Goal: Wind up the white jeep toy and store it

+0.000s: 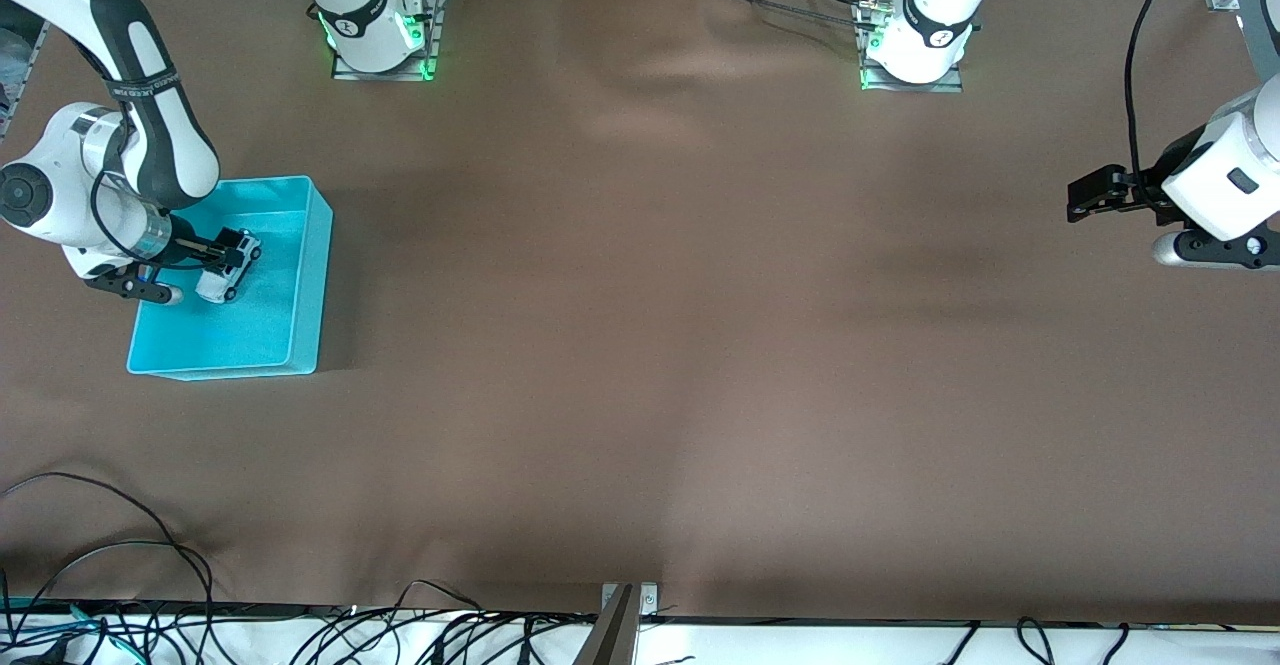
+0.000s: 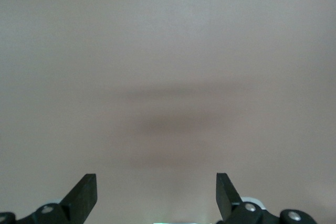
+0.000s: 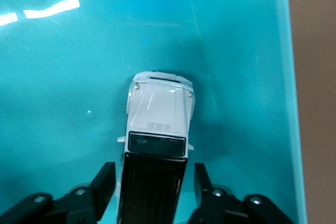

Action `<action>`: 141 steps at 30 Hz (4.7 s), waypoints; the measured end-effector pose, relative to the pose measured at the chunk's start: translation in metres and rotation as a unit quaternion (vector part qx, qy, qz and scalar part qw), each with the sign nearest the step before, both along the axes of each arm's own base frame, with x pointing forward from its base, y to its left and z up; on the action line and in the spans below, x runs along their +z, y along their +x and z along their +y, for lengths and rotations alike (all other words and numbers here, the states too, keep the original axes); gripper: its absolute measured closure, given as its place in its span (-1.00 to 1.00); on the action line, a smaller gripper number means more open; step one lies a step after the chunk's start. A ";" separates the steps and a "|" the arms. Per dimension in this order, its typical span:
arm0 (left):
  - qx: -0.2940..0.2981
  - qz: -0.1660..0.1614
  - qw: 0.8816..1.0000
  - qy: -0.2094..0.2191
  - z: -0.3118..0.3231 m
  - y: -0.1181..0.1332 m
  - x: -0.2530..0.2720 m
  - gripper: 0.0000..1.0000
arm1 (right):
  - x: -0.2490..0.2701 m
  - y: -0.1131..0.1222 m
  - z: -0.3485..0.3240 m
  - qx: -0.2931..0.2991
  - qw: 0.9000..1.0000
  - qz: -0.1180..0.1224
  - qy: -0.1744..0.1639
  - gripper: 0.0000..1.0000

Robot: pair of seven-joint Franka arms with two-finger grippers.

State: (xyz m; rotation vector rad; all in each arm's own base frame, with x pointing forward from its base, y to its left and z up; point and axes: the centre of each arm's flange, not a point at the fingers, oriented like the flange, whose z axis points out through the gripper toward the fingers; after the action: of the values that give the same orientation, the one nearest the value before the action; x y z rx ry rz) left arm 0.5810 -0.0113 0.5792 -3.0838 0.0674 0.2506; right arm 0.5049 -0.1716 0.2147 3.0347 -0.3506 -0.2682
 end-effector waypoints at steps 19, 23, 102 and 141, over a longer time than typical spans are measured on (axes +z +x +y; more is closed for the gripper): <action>0.001 0.000 1.000 0.000 0.001 0.000 0.000 -1.00 | 0.057 0.003 0.007 -0.017 1.000 -0.008 0.005 -1.00; 0.006 0.000 1.000 -0.003 0.006 0.000 0.000 -1.00 | 0.079 0.002 0.012 -0.015 1.000 -0.014 0.007 -1.00; 0.015 -0.034 0.998 -0.047 -0.006 0.002 0.016 -1.00 | 0.382 0.045 0.203 0.082 0.994 -0.049 0.057 -1.00; -0.011 -0.035 0.999 0.013 -0.016 -0.001 0.018 -1.00 | 0.373 0.049 0.204 0.085 0.994 -0.039 0.049 -1.00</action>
State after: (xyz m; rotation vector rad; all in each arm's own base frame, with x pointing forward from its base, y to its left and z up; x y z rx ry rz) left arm 0.5803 -0.0275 0.5968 -3.0610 0.0961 0.1402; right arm 0.5535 0.0328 0.5878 3.1528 -0.0848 -0.1595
